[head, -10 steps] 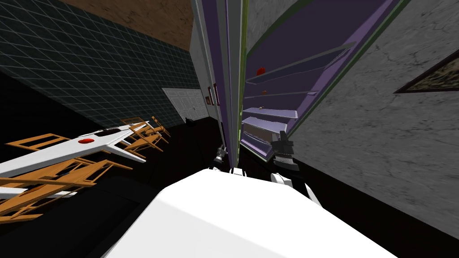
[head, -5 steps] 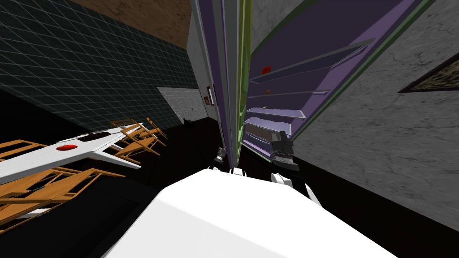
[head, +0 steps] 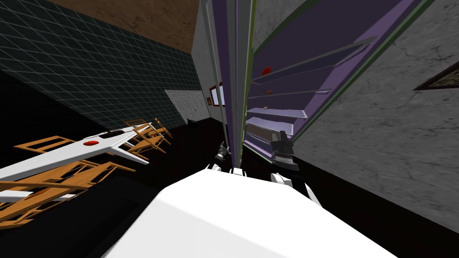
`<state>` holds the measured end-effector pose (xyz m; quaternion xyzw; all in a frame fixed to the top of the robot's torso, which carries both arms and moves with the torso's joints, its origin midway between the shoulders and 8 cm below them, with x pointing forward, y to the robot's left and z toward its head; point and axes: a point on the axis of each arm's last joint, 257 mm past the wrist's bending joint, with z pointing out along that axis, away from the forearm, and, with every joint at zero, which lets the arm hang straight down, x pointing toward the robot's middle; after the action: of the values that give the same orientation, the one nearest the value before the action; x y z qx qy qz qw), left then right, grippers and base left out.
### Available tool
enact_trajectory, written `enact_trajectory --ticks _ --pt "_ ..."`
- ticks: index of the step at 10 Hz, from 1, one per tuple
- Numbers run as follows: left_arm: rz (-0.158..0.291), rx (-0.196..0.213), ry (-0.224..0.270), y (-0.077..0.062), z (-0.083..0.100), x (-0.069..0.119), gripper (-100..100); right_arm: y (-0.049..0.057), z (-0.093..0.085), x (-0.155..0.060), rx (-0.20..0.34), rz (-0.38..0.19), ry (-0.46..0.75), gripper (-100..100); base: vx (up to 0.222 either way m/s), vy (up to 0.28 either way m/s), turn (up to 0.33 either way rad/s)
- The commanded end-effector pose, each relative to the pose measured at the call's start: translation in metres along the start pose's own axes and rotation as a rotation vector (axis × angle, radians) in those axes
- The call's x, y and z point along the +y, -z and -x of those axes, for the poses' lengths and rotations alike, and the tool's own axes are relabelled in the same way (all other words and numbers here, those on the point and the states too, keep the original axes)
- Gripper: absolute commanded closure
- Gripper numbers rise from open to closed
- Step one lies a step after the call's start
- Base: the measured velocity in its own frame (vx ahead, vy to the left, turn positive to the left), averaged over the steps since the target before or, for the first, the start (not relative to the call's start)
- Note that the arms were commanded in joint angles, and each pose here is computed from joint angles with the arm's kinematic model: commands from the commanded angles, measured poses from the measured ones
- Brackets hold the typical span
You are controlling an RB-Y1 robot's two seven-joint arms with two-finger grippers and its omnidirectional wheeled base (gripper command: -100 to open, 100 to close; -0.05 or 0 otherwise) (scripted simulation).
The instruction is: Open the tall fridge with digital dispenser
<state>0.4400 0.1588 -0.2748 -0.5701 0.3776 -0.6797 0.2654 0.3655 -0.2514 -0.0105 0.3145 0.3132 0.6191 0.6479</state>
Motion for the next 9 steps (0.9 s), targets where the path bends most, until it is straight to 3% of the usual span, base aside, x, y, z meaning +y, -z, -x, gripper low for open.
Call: enact_trajectory --ticks 1,3,4,9 --pt "0.006 0.018 -0.002 -0.0098 -0.0147 -0.0101 -100 0.0 0.0 0.0 0.0 0.0 0.0 0 0.001 0.007 0.074" --pt "0.006 0.021 -0.001 -0.012 -0.0163 -0.0111 -100 0.0 0.0 0.0 0.0 0.0 0.0 0 0.0 0.009 0.049" --pt "0.008 0.021 -0.002 -0.0128 -0.0167 -0.0112 0 0.0 0.0 0.0 0.0 0.0 0.0 0 0.0 0.0 0.0" --pt "0.008 0.02 -0.003 -0.0127 -0.0164 -0.0113 0 0.0 0.0 0.0 0.0 0.0 0.0 0 0.0 0.0 0.0"
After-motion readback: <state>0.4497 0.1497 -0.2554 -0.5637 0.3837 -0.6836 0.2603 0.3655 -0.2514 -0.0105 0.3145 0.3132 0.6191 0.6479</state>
